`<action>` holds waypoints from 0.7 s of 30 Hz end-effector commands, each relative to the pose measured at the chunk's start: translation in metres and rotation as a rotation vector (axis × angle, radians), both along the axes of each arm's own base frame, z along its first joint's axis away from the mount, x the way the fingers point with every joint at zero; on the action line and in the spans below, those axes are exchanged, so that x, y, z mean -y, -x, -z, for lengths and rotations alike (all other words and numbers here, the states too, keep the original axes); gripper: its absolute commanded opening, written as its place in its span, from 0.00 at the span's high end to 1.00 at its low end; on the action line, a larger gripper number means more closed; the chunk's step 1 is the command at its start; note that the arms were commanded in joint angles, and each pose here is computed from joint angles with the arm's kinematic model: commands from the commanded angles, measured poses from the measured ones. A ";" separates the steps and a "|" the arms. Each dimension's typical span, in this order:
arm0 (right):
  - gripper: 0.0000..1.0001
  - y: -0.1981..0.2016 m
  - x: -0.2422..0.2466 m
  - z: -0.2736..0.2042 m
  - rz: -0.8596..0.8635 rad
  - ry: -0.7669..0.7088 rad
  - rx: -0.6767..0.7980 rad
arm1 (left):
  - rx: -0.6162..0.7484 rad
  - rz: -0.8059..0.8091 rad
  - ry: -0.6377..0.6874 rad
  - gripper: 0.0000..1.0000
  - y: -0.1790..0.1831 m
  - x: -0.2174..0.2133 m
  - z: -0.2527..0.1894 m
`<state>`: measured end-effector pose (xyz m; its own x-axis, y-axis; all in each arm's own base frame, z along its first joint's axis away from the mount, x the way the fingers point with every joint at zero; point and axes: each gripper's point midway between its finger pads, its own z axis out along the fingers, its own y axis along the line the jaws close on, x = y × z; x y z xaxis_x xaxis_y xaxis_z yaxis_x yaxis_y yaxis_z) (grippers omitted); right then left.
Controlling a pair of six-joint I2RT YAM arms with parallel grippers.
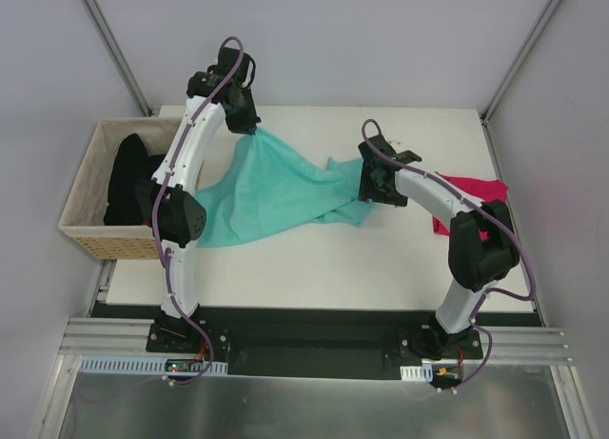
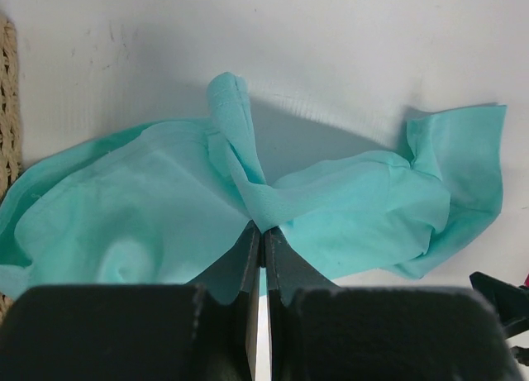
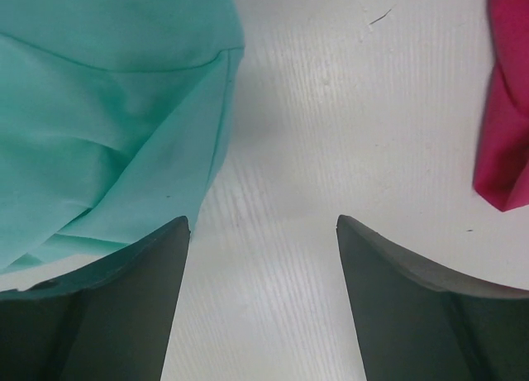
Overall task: Fold and stack the t-shirts
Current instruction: Flatten out the tshirt
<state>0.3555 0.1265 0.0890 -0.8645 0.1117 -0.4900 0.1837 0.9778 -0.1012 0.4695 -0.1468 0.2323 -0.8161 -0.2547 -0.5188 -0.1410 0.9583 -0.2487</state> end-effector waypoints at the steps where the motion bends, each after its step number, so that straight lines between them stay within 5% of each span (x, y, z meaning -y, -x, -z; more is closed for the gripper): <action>1: 0.23 0.003 -0.007 -0.012 0.034 0.001 0.072 | 0.005 0.028 -0.002 1.00 0.004 -0.002 -0.004; 10: 0.21 0.010 -0.036 0.013 -0.004 -0.025 0.035 | -0.014 0.017 -0.021 1.00 0.017 -0.008 -0.001; 21: 0.19 -0.093 -0.042 -0.030 -0.081 0.030 0.124 | -0.024 -0.004 -0.034 1.00 0.023 -0.013 0.002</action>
<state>0.4153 0.1796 0.0942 -0.8314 0.0470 -0.5537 0.1223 0.9875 -0.0998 0.4498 -0.1410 0.1926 -0.8716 -0.2378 -0.4287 -0.1664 0.9661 -0.1974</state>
